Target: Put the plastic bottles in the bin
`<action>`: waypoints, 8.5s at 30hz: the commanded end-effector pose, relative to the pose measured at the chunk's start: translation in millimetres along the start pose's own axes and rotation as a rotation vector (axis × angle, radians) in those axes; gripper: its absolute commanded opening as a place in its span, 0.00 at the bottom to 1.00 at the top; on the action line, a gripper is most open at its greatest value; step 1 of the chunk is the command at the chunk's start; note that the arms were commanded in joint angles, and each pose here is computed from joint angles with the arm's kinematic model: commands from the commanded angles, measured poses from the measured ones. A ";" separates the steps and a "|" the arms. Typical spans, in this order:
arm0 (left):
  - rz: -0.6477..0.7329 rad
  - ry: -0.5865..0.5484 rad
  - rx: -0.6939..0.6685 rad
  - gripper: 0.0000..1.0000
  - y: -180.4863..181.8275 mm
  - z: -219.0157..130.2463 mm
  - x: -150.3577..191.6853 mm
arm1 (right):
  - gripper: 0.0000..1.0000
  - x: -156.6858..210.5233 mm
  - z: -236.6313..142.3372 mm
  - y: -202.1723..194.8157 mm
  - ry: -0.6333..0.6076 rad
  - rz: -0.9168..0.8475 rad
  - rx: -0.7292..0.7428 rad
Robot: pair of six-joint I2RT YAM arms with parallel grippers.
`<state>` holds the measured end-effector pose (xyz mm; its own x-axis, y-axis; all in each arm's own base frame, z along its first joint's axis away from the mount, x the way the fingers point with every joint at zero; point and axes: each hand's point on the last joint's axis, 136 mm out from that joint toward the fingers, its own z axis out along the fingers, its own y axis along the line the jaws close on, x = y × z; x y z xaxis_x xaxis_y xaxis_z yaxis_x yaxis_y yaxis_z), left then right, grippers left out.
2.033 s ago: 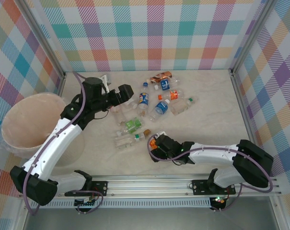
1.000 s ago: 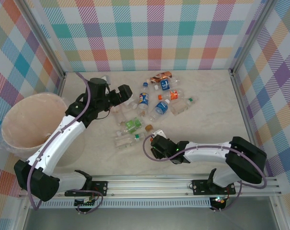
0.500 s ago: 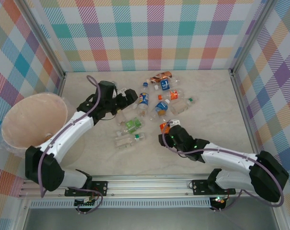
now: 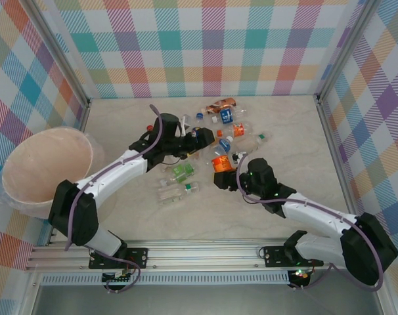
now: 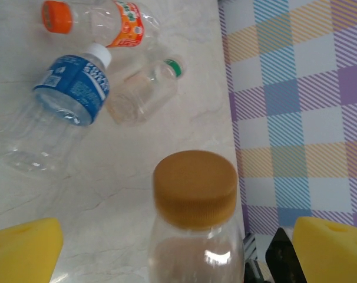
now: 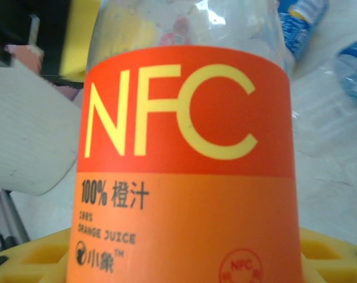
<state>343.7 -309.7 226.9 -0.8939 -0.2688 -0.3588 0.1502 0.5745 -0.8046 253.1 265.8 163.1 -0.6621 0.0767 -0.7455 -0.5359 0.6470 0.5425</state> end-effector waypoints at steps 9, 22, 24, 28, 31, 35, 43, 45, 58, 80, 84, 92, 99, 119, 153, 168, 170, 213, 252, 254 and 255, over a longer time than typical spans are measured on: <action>0.041 0.010 0.139 0.91 -41.3 17.3 -2.6 | 0.43 -56.4 10.7 47.4 -0.088 -0.108 -0.162; 0.034 0.013 0.189 0.57 -52.8 18.8 -5.8 | 0.50 -54.8 14.3 42.4 -0.076 -0.098 -0.138; 0.041 0.011 0.197 0.53 -54.5 17.7 -6.1 | 0.52 -54.4 15.3 41.5 -0.066 -0.092 -0.131; 0.052 0.006 0.209 0.48 -56.3 15.1 -5.1 | 0.60 -55.7 15.4 41.5 -0.064 -0.080 -0.127; 0.055 -0.004 0.201 0.47 -55.2 13.0 -6.5 | 0.71 -55.8 13.9 42.4 -0.063 -0.083 -0.128; 0.059 -0.021 0.174 0.47 -51.6 8.7 -11.3 | 0.87 -53.4 8.7 47.4 -0.049 -0.133 -0.146; 0.060 -0.141 0.043 0.46 -31.3 -17.1 -35.4 | 1.00 -51.5 -13.8 52.9 -0.061 -0.270 -0.142; 0.067 -0.186 0.006 0.46 -27.1 -27.5 -41.7 | 1.00 -52.4 -19.3 50.3 -0.076 -0.295 -0.120; 0.174 -0.420 -0.293 0.44 -3.1 -114.3 -68.6 | 1.00 -70.9 -51.4 -21.8 -0.285 -0.220 0.286; 0.506 -0.935 -0.684 0.43 -61.7 -331.9 -111.4 | 1.00 -63.2 -43.4 -52.3 -0.264 -0.131 0.419; 0.538 -1.019 -0.743 0.43 -72.0 -365.7 -113.9 | 1.00 -62.5 -40.7 -54.6 -0.257 -0.125 0.429; 0.567 -1.132 -0.898 0.43 -70.4 -415.7 -109.4 | 1.00 -60.1 -32.9 -57.1 -0.231 -0.116 0.434; 0.488 -1.198 -1.250 0.43 -39.7 -467.2 -103.5 | 1.00 -61.3 -24.6 -58.3 -0.229 -0.107 0.431; -0.011 -0.780 -1.796 0.46 141.6 -504.4 -72.2 | 1.00 -76.5 -27.7 -49.4 -0.255 -0.161 0.420; -0.253 -0.810 -1.283 0.90 163.6 -470.4 -65.7 | 1.00 -67.0 -65.2 -72.5 -0.272 -0.044 0.526; 0.012 -0.789 -0.462 1.00 40.8 -370.4 -100.3 | 1.00 -65.1 -69.6 -134.4 -0.049 0.211 0.610; 0.059 -0.765 -0.370 1.00 21.0 -359.0 -97.9 | 1.00 -64.6 -69.4 -144.7 -0.046 0.296 0.634; 0.204 -0.454 -0.226 1.00 19.5 -238.9 -85.2 | 0.78 -33.4 40.6 -255.0 0.228 0.654 1.046; 0.242 -0.197 -0.014 1.00 -48.7 -101.3 -49.5 | 0.27 -37.2 -30.9 -110.0 -0.020 0.209 0.314; 0.211 -0.186 0.008 1.00 -49.6 -86.8 -48.1 | 0.27 -42.1 -31.5 -101.3 -0.040 0.195 0.274; 0.208 -0.200 0.034 1.00 -54.7 -81.7 -51.7 | 0.27 -44.8 -31.6 -97.0 -0.048 0.188 0.252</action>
<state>335.0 -250.6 306.3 -0.7820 -0.2348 -0.5774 0.3096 0.6577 -0.6867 320.5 157.2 130.8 -0.7458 0.2815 -0.6038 -0.1146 0.8386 0.5325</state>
